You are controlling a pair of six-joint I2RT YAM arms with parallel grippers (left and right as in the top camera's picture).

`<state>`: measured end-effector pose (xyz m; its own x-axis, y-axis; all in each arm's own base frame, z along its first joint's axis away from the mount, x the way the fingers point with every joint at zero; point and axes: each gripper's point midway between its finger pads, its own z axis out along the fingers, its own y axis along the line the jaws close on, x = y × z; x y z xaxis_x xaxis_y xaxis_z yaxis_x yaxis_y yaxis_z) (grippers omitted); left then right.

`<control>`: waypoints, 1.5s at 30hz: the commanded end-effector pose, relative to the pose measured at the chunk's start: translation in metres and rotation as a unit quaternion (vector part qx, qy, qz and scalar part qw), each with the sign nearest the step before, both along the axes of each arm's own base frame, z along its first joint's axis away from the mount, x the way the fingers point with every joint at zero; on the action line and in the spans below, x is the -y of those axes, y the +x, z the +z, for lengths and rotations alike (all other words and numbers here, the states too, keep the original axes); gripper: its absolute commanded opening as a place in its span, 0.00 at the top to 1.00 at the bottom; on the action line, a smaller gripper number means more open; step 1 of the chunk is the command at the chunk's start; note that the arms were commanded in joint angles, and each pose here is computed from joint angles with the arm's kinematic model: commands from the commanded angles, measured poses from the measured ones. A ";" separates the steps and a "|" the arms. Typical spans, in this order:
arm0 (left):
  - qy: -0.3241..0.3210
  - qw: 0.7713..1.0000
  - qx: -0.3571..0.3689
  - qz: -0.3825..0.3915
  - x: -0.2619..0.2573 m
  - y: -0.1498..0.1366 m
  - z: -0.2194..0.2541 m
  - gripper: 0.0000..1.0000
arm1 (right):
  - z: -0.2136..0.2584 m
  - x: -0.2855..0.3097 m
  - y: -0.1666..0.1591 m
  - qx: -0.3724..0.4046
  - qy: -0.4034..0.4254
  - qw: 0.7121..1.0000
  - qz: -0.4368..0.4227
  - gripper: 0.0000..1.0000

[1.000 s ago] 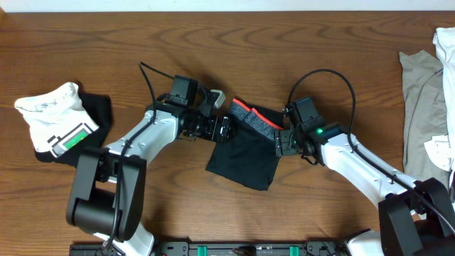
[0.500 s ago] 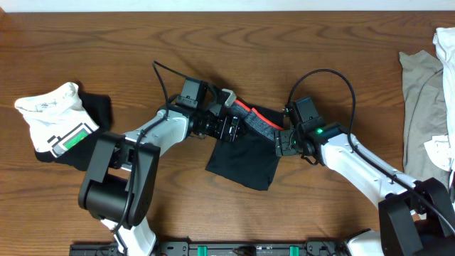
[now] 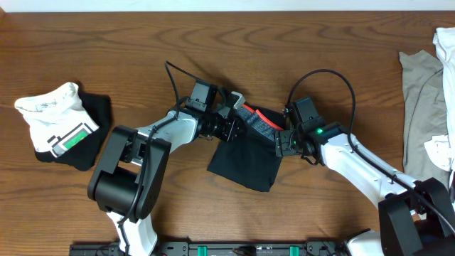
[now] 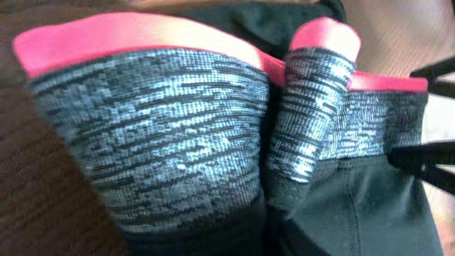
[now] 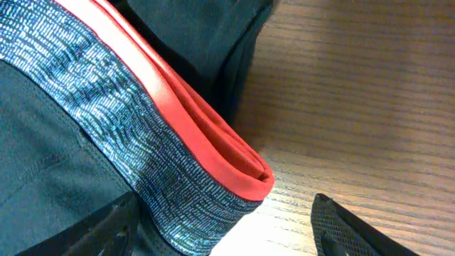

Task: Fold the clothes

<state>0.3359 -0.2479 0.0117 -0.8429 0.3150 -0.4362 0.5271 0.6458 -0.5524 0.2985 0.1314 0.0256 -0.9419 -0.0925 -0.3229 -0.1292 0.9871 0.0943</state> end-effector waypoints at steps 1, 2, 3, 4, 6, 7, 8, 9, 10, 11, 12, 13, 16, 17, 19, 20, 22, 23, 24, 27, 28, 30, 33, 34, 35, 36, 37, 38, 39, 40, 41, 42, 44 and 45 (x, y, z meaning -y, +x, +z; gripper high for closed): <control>0.002 1.000 -0.007 -0.001 -0.001 -0.002 -0.005 0.77 | -0.003 0.003 -0.002 -0.008 -0.005 1.000 0.004 0.26; 0.004 1.000 -0.005 0.005 -0.004 0.001 -0.005 0.81 | -0.003 0.006 -0.003 -0.010 -0.011 1.000 0.003 0.27; 0.007 1.000 -0.006 0.014 -0.007 0.003 -0.005 0.81 | -0.002 0.010 -0.005 -0.012 -0.015 1.000 -0.001 0.29; 0.012 1.000 -0.005 0.026 -0.012 0.007 -0.003 0.85 | -0.001 0.013 -0.005 -0.015 -0.017 1.000 -0.005 0.30; 0.023 0.998 0.000 0.050 -0.024 0.015 0.002 0.88 | 0.005 0.020 -0.006 -0.015 -0.015 1.000 -0.023 0.30; 0.029 0.998 0.005 0.060 -0.031 0.019 0.007 0.90 | 0.010 0.024 -0.006 -0.012 -0.013 0.999 -0.030 0.30; 0.038 0.997 0.009 0.073 -0.039 0.023 0.011 0.92 | 0.014 0.028 -0.005 -0.008 -0.011 0.999 -0.036 0.30; 0.052 0.995 0.014 0.089 -0.050 0.028 0.017 0.92 | 0.019 0.032 -0.005 -0.004 -0.010 0.999 -0.043 0.30; 0.067 0.992 0.019 0.105 -0.061 0.032 0.021 0.92 | 0.024 0.036 -0.006 -0.001 -0.008 0.999 -0.048 0.30; 0.082 0.989 0.023 0.122 -0.073 0.035 0.027 0.92 | 0.029 0.040 -0.006 0.003 -0.007 0.999 -0.053 0.30; 0.099 0.984 0.030 0.142 -0.088 0.040 0.034 0.94 | 0.034 0.043 -0.007 0.008 -0.006 0.998 -0.055 0.29; 0.114 0.980 0.036 0.159 -0.101 0.044 0.042 0.94 | 0.039 0.046 -0.008 0.012 -0.007 0.998 -0.055 0.30; 0.146 0.967 0.046 0.206 -0.137 0.051 0.064 0.94 | 0.050 0.050 -0.014 0.019 -0.009 0.999 -0.046 0.29; 0.153 0.962 0.048 0.220 -0.148 0.053 0.072 0.94 | 0.052 0.050 -0.016 0.020 -0.010 0.999 -0.042 0.29; 0.165 0.954 0.050 0.246 -0.169 0.055 0.088 0.94 | 0.056 0.052 -0.019 0.021 -0.010 0.999 -0.042 0.28; 0.170 0.950 0.050 0.257 -0.178 0.055 0.094 0.94 | 0.057 0.052 -0.021 0.020 -0.010 0.999 -0.042 0.28; 0.181 0.943 0.052 0.274 -0.195 0.055 0.107 0.94 | 0.057 0.052 -0.023 0.017 -0.011 0.999 -0.042 0.28; 0.183 0.942 0.055 0.277 -0.201 0.055 0.114 0.94 | 0.057 0.053 -0.024 0.015 -0.012 0.999 -0.042 0.28; 0.184 0.940 0.056 0.281 -0.207 0.056 0.119 0.94 | 0.056 0.053 -0.025 0.012 -0.013 0.999 -0.042 0.27; 0.201 0.930 0.056 0.302 -0.229 0.057 0.135 0.94 | 0.056 0.053 -0.026 0.010 -0.013 0.999 -0.042 0.27; 0.211 0.924 0.056 0.314 -0.240 0.058 0.140 0.94 | 0.056 0.053 -0.026 0.010 -0.013 0.999 -0.042 0.27; 0.229 0.912 0.060 0.334 -0.258 0.060 0.148 0.94 | 0.055 0.054 -0.027 0.009 -0.014 0.999 -0.042 0.27; 0.244 0.899 0.070 0.356 -0.280 0.064 0.162 0.94 | 0.055 0.054 -0.028 0.006 -0.015 0.999 -0.042 0.27; 0.246 0.898 0.076 0.357 -0.285 0.065 0.167 0.94 | 0.055 0.054 -0.028 0.005 -0.015 0.999 -0.042 0.27; 0.248 0.896 0.081 0.359 -0.290 0.066 0.172 0.94 | 0.055 0.054 -0.028 0.005 -0.015 0.999 -0.042 0.27; 0.249 0.894 0.087 0.361 -0.295 0.068 0.178 0.94 | 0.055 0.054 -0.028 0.005 -0.015 0.999 -0.042 0.27; 0.249 0.892 0.091 0.366 -0.299 0.069 0.183 0.94 | 0.055 0.054 -0.028 0.006 -0.015 0.999 -0.041 0.26; 0.248 0.889 0.095 0.372 -0.303 0.071 0.188 0.94 | 0.055 0.054 -0.028 0.006 -0.016 0.999 -0.038 0.26; 0.247 0.887 0.100 0.378 -0.307 0.073 0.193 0.94 | 0.055 0.054 -0.028 0.006 -0.017 0.999 -0.037 0.26; 0.246 0.885 0.105 0.382 -0.311 0.074 0.197 0.94 | 0.055 0.054 -0.028 0.006 -0.017 0.999 -0.035 0.26; 0.245 0.882 0.109 0.387 -0.314 0.075 0.201 0.94 | 0.055 0.054 -0.028 0.006 -0.018 0.999 -0.035 0.26; 0.245 0.880 0.113 0.392 -0.318 0.076 0.205 0.94 | 0.055 0.054 -0.028 0.006 -0.018 0.999 -0.035 0.26; 0.244 0.874 0.118 0.403 -0.328 0.077 0.211 0.94 | 0.055 0.054 -0.028 0.006 -0.017 0.999 -0.035 0.26; 0.244 0.871 0.119 0.410 -0.334 0.077 0.214 0.94 | 0.055 0.054 -0.028 0.006 -0.018 0.999 -0.035 0.26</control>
<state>0.4104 0.0696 0.1989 -0.8170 -0.1541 -0.5556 -0.1393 0.9878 -0.0692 0.2679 0.0793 0.0758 -0.9487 -0.0296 -0.3148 -0.0528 0.9965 0.0654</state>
